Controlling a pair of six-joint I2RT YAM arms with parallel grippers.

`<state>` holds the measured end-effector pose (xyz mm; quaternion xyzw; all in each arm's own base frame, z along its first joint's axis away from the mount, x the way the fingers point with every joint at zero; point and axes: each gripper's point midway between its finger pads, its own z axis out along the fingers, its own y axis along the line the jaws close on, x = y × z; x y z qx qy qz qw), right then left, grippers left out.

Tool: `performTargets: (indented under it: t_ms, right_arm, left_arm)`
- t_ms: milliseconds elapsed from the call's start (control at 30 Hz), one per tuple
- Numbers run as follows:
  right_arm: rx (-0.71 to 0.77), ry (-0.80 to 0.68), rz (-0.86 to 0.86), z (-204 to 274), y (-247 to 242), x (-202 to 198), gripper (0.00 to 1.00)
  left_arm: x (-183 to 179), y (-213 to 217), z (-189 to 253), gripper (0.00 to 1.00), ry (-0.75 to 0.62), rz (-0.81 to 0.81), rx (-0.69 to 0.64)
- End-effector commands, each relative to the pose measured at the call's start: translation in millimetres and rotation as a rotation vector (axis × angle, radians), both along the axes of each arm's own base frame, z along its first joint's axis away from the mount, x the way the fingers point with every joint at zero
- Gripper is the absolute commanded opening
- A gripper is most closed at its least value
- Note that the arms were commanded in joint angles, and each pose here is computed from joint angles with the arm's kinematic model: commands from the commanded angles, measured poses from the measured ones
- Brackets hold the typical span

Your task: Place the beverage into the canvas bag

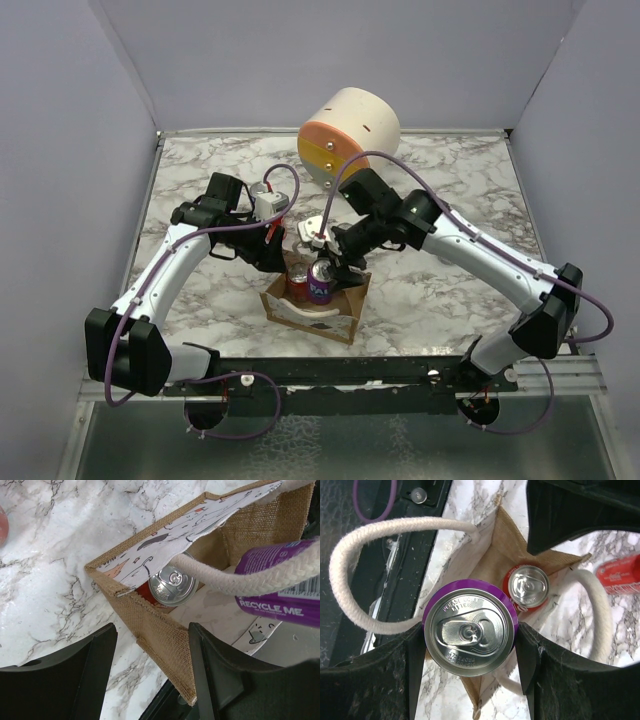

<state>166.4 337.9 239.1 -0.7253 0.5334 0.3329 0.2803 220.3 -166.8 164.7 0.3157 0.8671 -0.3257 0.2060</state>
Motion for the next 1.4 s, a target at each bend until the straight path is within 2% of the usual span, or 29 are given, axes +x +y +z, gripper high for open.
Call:
performTargets:
  t_ms: [0, 167, 600, 1067, 1367]
  right_arm:
    - [0.059, -0.031, 0.066, 2, 22, -7, 0.01]
    - [0.039, -0.001, 0.101, -15, 29, -14, 0.01]
    - [0.004, 0.049, 0.208, -49, 44, -42, 0.01]
    - [-0.021, -0.056, 0.184, -68, 60, -14, 0.01]
    - [-0.012, -0.052, 0.198, -79, 62, -15, 0.01]
  left_arm:
    - [-1, -1, 10, 0.61, -0.042, -0.024, -0.010]
    - [-4, -2, 8, 0.59, -0.035, -0.032, -0.014]
    - [-6, -7, 6, 0.35, -0.003, -0.047, -0.044]
    - [-8, -10, 5, 0.13, -0.001, -0.062, -0.060]
    - [-8, -10, 5, 0.10, 0.001, -0.063, -0.065]
